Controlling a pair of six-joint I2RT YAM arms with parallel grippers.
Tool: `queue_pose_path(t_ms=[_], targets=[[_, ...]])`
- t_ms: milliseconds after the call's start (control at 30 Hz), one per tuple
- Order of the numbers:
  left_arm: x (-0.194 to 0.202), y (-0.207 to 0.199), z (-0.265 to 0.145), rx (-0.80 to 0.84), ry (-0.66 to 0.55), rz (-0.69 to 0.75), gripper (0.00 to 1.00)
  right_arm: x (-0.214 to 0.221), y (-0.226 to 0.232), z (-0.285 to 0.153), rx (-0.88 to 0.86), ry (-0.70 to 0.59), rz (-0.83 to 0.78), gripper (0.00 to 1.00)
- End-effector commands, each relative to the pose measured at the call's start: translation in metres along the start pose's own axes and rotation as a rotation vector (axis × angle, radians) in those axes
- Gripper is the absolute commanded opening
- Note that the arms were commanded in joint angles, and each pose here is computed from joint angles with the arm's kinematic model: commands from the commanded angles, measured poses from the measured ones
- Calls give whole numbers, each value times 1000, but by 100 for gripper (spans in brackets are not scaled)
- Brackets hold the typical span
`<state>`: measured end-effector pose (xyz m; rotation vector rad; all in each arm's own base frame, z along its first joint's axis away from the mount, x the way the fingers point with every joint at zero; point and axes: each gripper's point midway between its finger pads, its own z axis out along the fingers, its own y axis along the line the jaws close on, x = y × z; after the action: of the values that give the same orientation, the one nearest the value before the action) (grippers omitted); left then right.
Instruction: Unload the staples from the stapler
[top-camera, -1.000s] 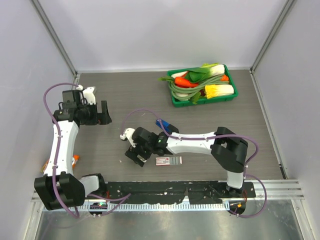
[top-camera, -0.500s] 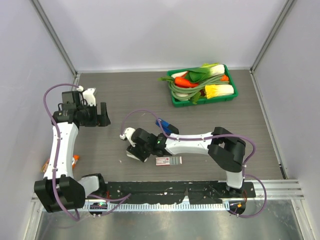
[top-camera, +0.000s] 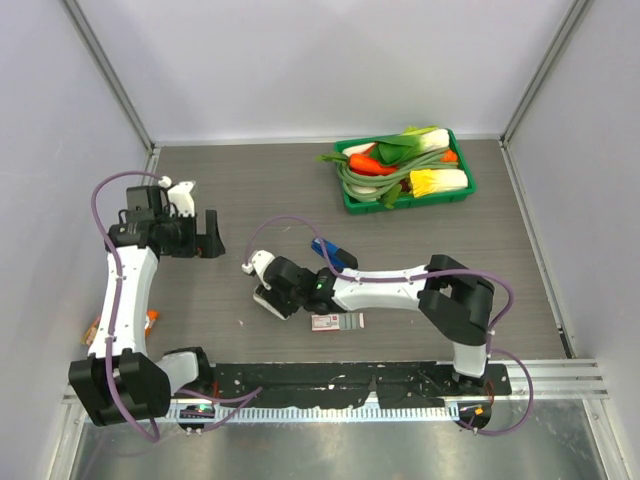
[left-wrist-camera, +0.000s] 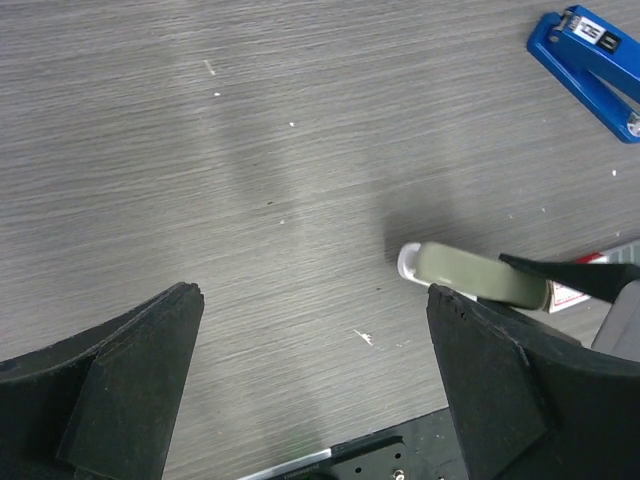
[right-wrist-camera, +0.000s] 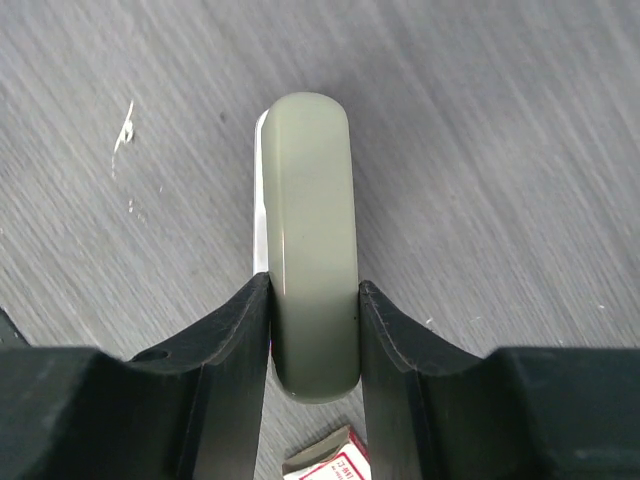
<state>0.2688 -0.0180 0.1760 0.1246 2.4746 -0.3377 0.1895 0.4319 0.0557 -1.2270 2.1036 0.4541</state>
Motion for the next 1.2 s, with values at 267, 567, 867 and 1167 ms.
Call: queue_pose_path(t_ms=[267, 567, 867, 1167], targets=[[19, -55, 4, 305, -9, 141, 99, -108, -57, -81, 124, -532, 517, 1], [38, -82, 29, 425, 58, 331, 94, -105, -58, -85, 113, -572, 579, 1], [63, -86, 38, 524, 135, 469, 89, -106, -54, -91, 75, -601, 615, 1], [76, -90, 57, 507, 141, 553, 91, -99, -46, -95, 15, -614, 646, 1]])
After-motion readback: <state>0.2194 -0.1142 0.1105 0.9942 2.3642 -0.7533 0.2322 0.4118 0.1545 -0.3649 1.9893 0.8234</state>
